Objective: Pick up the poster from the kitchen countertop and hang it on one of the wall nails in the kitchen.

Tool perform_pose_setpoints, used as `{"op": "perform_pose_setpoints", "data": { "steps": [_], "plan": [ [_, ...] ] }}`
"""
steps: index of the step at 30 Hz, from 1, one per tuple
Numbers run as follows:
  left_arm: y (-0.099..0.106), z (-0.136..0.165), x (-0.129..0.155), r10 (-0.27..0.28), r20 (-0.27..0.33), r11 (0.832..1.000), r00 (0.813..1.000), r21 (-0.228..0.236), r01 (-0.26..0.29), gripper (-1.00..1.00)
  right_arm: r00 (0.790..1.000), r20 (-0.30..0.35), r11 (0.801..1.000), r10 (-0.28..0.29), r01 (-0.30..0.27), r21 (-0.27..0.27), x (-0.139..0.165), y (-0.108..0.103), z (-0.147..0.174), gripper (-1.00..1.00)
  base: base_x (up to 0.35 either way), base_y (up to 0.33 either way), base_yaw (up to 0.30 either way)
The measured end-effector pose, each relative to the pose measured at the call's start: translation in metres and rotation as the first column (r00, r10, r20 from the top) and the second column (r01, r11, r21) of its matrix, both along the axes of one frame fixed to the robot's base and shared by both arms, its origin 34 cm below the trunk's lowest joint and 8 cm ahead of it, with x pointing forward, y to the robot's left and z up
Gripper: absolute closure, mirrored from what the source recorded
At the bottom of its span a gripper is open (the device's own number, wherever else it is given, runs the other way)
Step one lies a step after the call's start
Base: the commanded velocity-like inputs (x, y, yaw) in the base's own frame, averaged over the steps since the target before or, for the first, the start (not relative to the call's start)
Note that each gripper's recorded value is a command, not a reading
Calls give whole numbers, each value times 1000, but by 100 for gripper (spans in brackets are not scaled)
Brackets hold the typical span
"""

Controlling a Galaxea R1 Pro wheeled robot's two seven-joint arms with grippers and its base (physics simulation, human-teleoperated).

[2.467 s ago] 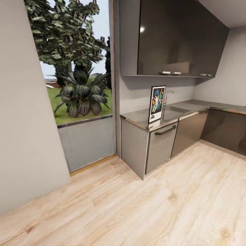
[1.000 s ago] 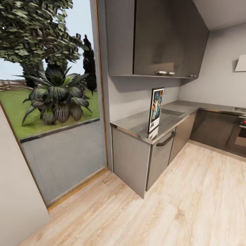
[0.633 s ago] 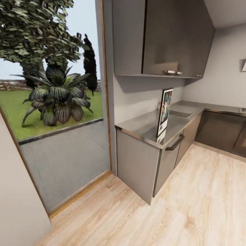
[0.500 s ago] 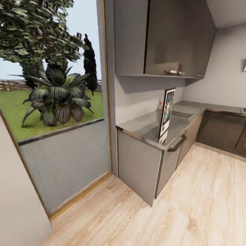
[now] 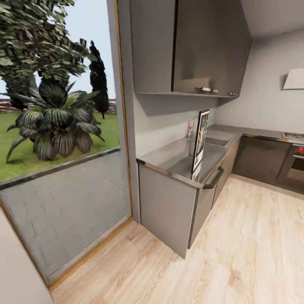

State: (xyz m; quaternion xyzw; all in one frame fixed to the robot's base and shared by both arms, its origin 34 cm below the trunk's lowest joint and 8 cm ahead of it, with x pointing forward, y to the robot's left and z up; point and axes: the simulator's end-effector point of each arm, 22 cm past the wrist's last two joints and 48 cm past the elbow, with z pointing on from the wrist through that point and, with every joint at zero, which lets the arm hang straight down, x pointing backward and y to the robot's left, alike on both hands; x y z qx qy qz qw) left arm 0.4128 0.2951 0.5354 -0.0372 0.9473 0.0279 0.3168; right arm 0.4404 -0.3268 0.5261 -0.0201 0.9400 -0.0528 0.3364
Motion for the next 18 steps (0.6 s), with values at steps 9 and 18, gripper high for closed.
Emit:
{"op": "perform_pose_setpoints", "data": {
  "steps": [9,18],
  "plan": [
    [0,1,1,1,3,1000,1000,-1,-1,-100,998,56,1000,7,-8,13,21,11,14,-100,88,90,-11],
    [11,1,1,35,7,999,999,-9,-35,-100,906,423,998,27,-51,45,144,51,149,-100,5,6,0]
  ]
}}
